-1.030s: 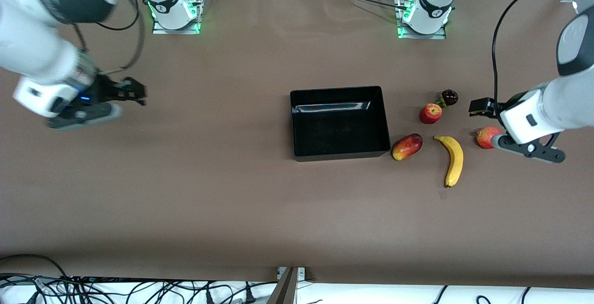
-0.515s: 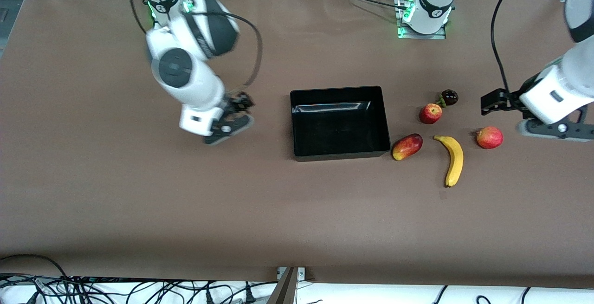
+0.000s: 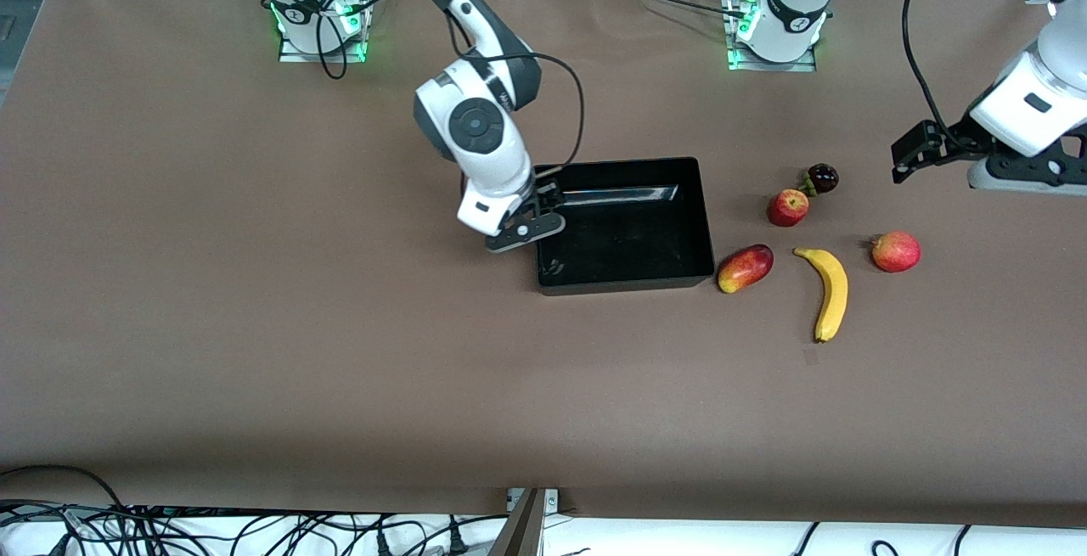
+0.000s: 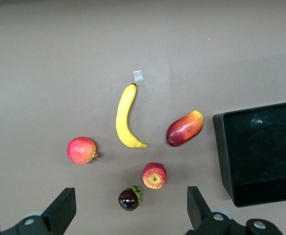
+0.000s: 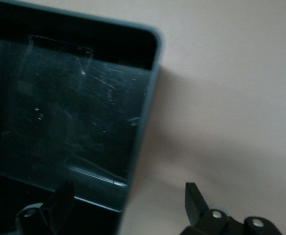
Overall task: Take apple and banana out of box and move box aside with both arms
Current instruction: 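Grasp the black box rim with the right gripper, then slide the black box away from the fruits with the right gripper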
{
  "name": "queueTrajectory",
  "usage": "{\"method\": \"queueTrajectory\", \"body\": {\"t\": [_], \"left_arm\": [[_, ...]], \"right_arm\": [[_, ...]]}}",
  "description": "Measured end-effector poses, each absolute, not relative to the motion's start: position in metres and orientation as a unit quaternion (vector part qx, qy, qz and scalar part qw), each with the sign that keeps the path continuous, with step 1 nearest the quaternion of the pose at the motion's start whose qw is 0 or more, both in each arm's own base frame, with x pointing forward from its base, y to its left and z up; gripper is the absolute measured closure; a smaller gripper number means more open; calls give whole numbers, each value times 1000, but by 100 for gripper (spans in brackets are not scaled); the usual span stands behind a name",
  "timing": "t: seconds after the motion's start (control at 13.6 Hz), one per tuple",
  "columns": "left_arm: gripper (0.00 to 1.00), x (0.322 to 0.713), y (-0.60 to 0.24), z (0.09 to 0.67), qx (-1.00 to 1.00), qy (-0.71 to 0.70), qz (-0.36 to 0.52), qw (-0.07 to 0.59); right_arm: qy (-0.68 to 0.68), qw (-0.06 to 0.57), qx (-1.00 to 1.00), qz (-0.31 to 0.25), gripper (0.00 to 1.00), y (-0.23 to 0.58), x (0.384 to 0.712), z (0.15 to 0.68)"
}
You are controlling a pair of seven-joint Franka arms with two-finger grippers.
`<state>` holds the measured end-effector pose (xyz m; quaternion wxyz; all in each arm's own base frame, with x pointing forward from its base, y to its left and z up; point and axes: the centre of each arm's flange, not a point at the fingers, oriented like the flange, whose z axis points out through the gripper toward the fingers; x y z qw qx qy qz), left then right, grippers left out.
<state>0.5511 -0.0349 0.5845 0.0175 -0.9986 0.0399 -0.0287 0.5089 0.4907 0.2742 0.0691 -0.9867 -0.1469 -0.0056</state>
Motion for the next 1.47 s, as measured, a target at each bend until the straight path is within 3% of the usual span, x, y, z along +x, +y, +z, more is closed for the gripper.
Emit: {"method": "queueTrajectory", "body": {"t": [0.15, 0.22, 0.74, 1.18, 1.47], "left_arm": [[0, 551, -40, 583, -998, 44, -27, 18], [0, 552, -40, 582, -999, 44, -26, 18], [0, 553, -33, 580, -999, 38, -24, 18], [0, 551, -33, 586, -999, 38, -17, 18], [0, 550, -34, 587, -999, 38, -15, 18]], "right_arm": [[-151, 65, -986, -14, 4, 500, 503, 257], [-154, 62, -986, -17, 12, 501, 503, 250], [-134, 57, -989, -25, 93, 486, 520, 246], [-114, 50, -992, -18, 94, 459, 546, 255], [-69, 37, -997, 1, 94, 365, 615, 334]]}}
